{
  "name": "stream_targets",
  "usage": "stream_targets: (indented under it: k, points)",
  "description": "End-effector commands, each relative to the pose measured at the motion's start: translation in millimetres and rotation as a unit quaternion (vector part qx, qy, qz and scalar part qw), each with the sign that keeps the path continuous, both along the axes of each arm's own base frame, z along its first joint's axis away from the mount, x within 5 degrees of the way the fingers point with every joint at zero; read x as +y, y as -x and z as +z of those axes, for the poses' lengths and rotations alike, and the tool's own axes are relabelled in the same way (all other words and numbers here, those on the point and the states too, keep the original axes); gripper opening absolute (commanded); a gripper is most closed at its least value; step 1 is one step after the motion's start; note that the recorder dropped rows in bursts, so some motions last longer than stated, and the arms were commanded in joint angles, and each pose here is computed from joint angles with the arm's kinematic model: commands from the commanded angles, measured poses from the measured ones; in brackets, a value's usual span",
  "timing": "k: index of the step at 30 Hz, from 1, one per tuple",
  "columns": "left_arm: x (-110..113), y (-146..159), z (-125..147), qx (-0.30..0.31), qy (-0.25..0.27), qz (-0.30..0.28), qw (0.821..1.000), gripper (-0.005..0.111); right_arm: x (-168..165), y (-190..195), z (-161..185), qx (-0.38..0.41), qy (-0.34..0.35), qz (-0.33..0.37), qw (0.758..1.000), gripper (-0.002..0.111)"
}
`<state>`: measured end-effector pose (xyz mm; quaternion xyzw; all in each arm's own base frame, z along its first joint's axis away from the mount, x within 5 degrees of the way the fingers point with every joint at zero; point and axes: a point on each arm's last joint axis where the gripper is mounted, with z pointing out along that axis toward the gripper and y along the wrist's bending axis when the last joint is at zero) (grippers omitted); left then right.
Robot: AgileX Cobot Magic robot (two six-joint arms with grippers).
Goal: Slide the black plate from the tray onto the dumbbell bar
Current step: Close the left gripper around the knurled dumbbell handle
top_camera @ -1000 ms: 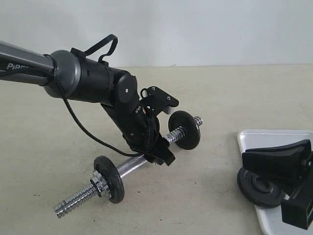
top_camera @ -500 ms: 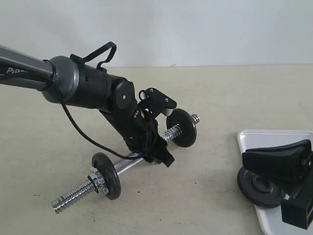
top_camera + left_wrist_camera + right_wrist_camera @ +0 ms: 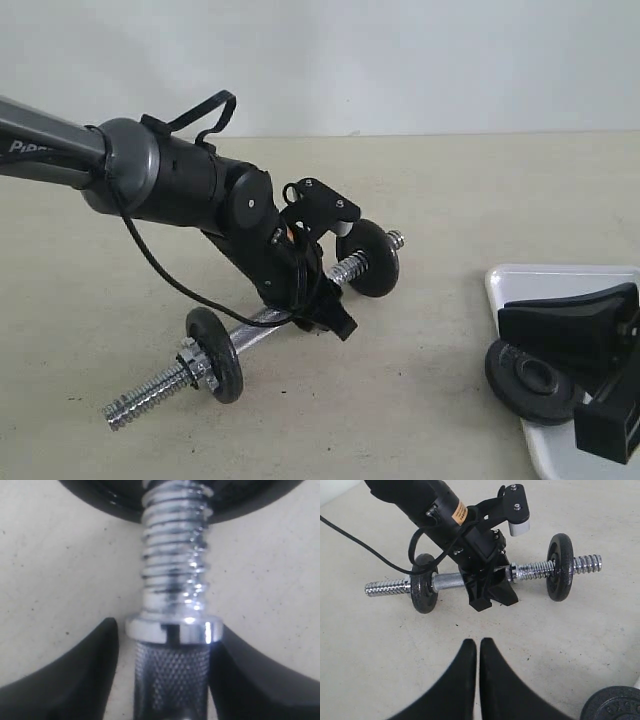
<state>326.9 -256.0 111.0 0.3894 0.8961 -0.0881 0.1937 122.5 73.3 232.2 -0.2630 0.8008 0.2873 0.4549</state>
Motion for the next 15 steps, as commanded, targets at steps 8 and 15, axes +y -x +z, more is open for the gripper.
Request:
stream_targets:
  k: [8,15]
  points:
    - [9,12,8,-0.034,0.017,0.003,0.999,0.047,0,-1,1,-0.004,0.002,-0.002,1.0,0.0]
    - [10,12,7,-0.043,0.021,0.005,0.999,0.047,0,-1,1,-0.004,0.002,-0.002,1.0,0.0]
